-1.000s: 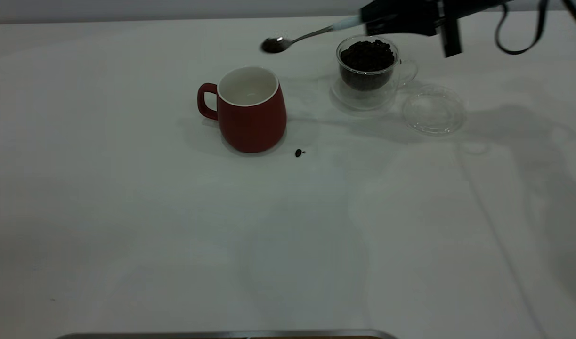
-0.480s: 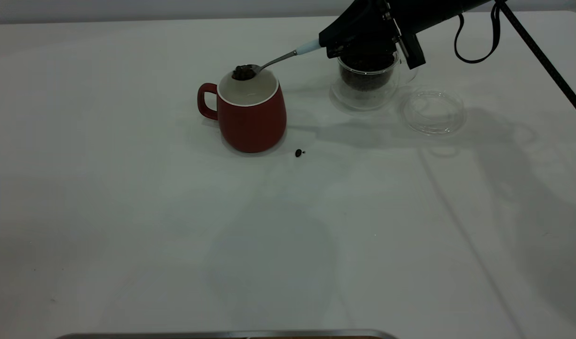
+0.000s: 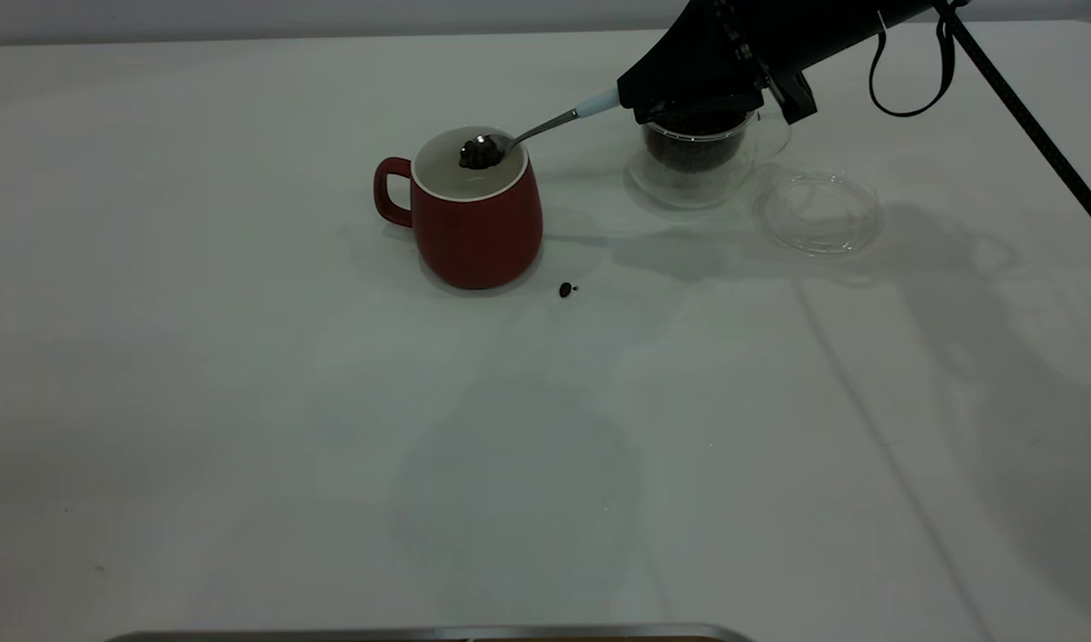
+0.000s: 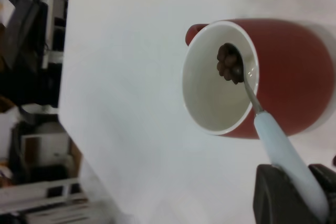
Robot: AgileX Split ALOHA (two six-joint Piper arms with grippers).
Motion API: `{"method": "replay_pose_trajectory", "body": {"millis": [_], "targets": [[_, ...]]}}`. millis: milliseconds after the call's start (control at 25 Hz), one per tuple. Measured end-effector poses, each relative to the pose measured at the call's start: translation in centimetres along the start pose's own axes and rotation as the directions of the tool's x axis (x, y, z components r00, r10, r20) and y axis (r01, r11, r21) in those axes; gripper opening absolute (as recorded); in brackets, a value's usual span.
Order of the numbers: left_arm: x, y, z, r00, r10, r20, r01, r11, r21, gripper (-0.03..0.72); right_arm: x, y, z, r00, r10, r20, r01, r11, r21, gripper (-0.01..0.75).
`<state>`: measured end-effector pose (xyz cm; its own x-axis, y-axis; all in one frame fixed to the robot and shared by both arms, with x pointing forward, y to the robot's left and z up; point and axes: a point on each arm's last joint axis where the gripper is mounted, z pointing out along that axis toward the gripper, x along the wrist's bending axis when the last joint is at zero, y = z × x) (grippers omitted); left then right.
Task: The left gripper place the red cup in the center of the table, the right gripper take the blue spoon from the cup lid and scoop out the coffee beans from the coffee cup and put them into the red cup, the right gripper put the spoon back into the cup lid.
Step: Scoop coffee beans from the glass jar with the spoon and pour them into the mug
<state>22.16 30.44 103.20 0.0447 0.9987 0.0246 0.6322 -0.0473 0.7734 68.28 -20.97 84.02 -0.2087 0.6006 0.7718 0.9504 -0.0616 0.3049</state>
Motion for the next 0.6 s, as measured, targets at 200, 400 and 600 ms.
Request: {"method": "replay_pose_trajectory", "body": {"millis": [200,400,600], "targets": [[0.0,0.0,0.0,1.0,0.0,0.0,0.0,1.0,0.0,0.58,-0.05,0.06,-0.02,0.992,-0.129,0.009,0.129,0.992,-0.005,0.116],[0.0,0.0,0.0,1.0,0.0,0.0,0.0,1.0,0.0,0.58,-0.02,0.05,0.08,0.957,-0.289,0.016,0.289,0.957,-0.001,0.116],[0.0,0.0,0.0,1.0,0.003,0.0,-0.003,1.0,0.0,0.58,0.15,0.06,0.3,0.933,-0.36,0.017,0.361,0.933,-0.005,0.116]]}}
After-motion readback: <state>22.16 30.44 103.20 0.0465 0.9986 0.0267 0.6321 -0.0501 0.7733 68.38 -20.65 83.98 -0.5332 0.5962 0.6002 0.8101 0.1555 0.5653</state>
